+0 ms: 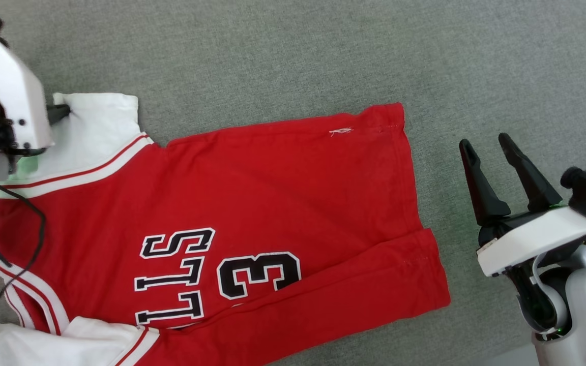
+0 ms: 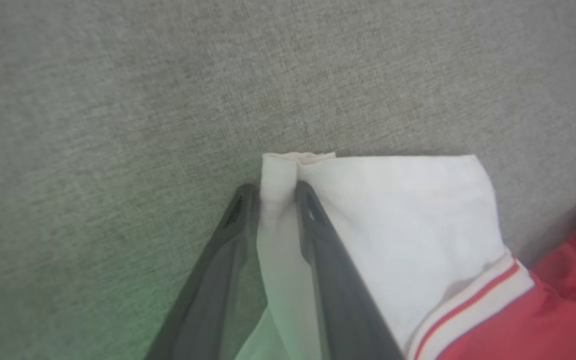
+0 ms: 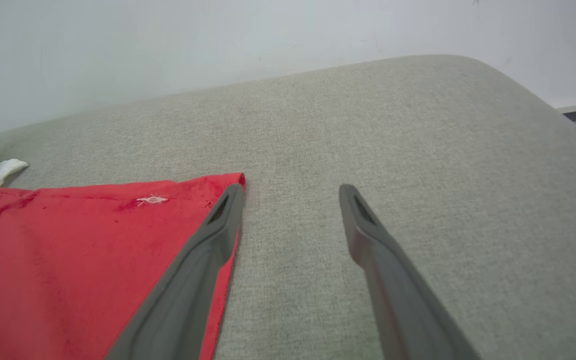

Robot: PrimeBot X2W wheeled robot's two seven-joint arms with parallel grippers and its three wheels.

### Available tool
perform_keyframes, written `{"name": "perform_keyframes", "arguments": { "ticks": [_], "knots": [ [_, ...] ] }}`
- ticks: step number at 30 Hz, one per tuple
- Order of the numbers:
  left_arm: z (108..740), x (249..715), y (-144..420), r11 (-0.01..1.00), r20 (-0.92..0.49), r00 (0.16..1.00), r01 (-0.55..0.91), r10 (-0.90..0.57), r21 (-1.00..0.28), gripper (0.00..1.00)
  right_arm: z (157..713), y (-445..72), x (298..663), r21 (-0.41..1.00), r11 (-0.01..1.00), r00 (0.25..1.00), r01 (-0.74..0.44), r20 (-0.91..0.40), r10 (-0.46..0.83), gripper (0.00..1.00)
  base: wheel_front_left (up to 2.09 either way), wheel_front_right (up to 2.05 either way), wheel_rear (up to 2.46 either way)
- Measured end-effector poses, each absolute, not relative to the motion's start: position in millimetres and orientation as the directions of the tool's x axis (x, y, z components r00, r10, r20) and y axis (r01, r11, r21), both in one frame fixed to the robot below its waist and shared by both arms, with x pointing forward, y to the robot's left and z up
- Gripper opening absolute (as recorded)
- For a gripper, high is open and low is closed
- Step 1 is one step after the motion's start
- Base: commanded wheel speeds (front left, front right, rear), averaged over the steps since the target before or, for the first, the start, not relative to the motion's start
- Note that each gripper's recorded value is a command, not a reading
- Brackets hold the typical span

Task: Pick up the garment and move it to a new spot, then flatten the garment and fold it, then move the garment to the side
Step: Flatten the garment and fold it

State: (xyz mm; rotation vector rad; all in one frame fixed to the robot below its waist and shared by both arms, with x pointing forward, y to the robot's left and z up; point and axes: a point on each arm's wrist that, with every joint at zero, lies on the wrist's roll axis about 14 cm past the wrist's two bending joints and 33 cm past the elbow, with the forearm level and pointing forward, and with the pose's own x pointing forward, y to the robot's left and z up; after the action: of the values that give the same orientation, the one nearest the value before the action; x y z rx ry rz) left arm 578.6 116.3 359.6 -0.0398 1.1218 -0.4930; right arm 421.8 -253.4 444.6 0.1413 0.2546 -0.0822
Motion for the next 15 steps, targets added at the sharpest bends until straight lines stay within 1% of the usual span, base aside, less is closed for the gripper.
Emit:
{"name": "perform_keyframes", "arguments": {
  "ticks": [3,6,11,13,15],
  "knots": [
    [364.7,576.6,113.5,0.892,-0.843,0.358,0.361,-0.402,-0.272,0.0,439.8,-252.4,422.1,0.156,0.983,0.951,0.093,-0.308,-0.041,1.0,0.0,0.0,0.0],
    [370.7,574.0,113.9,0.897,-0.833,0.387,0.357,-0.396,-0.261,0.0,428.1,-251.4,422.1,0.193,0.977,0.914,0.09,-0.405,-0.004,1.0,0.0,0.0,0.0],
    [385.6,570.6,113.4,0.899,-0.799,0.448,0.362,-0.401,-0.247,0.0,409.5,-249.6,433.1,0.22,0.973,0.812,0.069,-0.579,0.073,1.0,0.0,0.0,0.0],
    [396.5,572.2,114.3,0.899,-0.776,0.485,0.369,-0.403,-0.237,0.0,404.3,-242.7,440.5,0.237,0.97,0.768,0.051,-0.63,0.114,1.0,0.0,0.0,0.0],
    [410.4,575.6,116.6,0.899,-0.747,0.527,0.377,-0.405,-0.222,0.0,404.4,-233.8,452.4,0.25,0.968,0.742,0.024,-0.653,0.15,1.0,0.0,0.0,0.0]
  ]
}}
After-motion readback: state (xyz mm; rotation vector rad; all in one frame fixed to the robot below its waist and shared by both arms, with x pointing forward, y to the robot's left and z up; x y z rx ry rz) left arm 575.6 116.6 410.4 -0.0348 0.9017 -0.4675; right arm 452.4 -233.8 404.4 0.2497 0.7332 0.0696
